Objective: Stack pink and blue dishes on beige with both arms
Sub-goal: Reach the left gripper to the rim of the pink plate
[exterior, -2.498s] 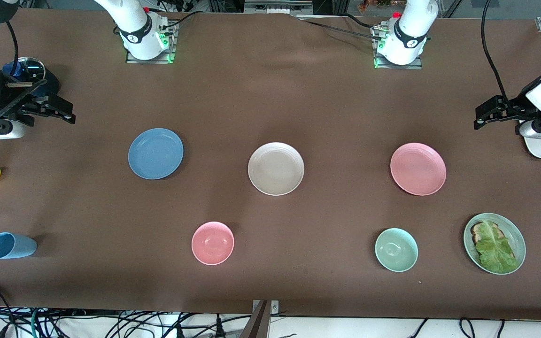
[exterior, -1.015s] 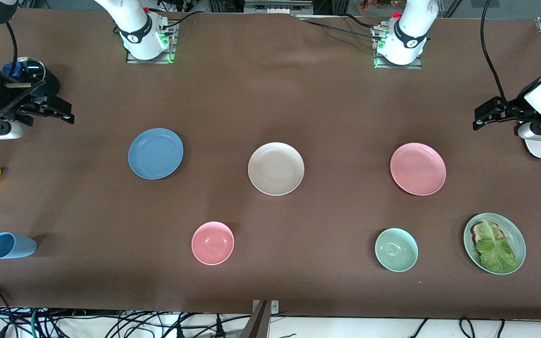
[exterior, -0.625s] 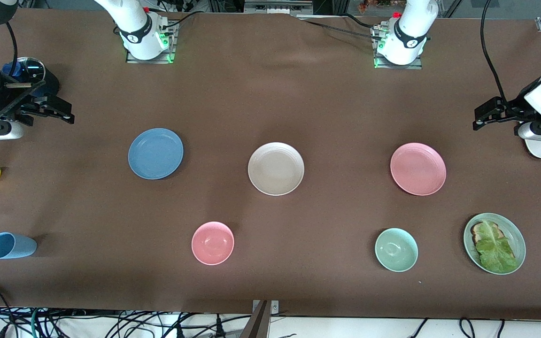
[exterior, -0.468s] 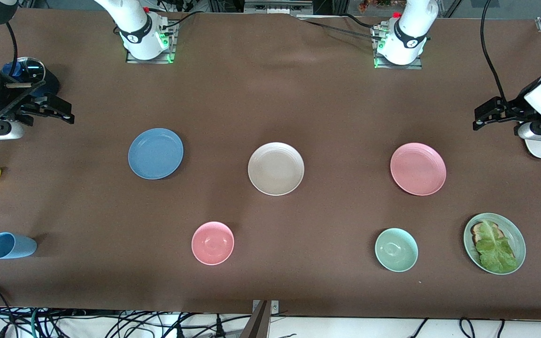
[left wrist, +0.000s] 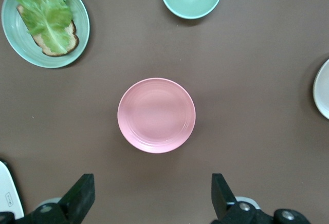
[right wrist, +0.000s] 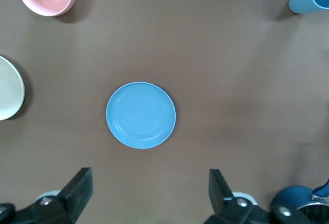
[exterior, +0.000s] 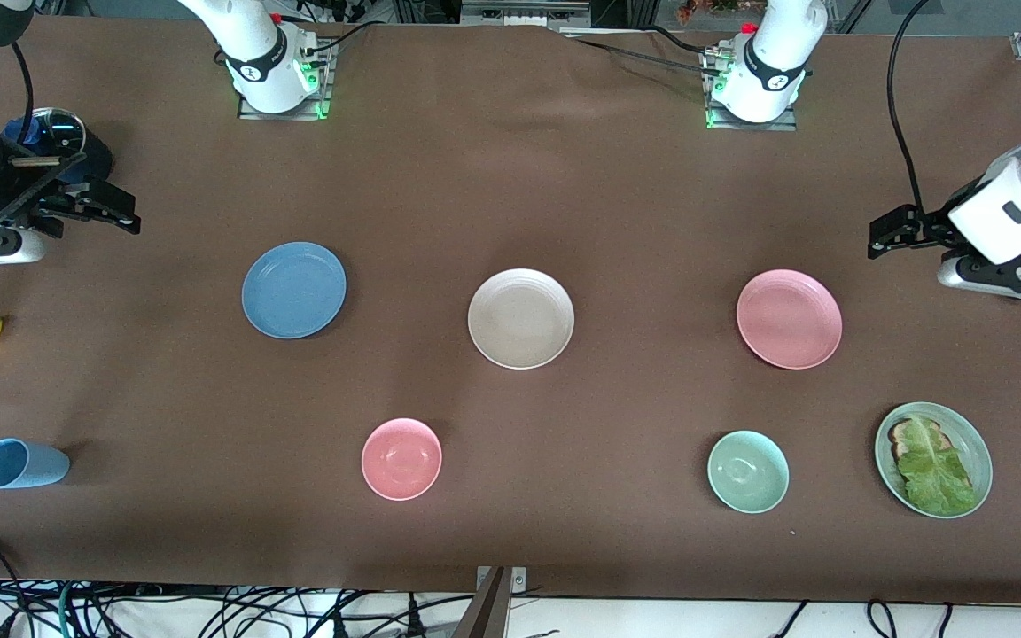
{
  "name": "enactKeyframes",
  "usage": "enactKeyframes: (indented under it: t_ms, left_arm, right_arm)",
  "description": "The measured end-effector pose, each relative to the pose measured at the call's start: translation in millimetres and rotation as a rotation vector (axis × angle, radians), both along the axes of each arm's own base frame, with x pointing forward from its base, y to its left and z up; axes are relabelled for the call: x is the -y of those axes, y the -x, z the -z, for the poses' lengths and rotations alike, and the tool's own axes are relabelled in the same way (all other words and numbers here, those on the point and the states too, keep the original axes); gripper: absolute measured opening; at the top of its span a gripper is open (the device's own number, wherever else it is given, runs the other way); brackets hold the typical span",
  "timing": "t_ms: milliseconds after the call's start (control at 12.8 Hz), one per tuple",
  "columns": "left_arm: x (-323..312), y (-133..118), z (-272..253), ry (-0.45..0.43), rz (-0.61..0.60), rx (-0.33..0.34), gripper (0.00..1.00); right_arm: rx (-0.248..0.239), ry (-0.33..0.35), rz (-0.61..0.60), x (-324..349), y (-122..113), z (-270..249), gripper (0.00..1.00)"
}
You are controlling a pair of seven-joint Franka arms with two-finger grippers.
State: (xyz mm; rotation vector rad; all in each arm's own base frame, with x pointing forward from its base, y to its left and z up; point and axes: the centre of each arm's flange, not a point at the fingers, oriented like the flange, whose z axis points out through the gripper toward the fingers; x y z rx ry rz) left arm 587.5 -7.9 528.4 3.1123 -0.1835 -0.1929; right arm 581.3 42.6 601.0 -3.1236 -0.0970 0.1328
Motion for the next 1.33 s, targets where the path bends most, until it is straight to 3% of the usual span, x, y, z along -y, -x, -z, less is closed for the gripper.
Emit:
enactKeyframes:
  t_ms: [312,703,1015,1327]
  left_arm:
    - [-63,-20,77,0.052,-0.115,-0.101,1.0]
    - [-68,-38,168,0.001,-0.037,-0.145,1.0]
    - [-72,-22,223,0.008,0.035,-0.113,1.0]
    - [-73,13,277,-0.023,0.105,-0.073,1.0]
  right_arm:
    - [-0.001,0.0,0.001,0,0,0,1.0]
    - [-0.002,0.0,0.001,0,0,1,1.0]
    - [-0.001,0.0,0.004,2,0,1,1.0]
    - [0.004,0.0,0.0,0,0,0,1.0]
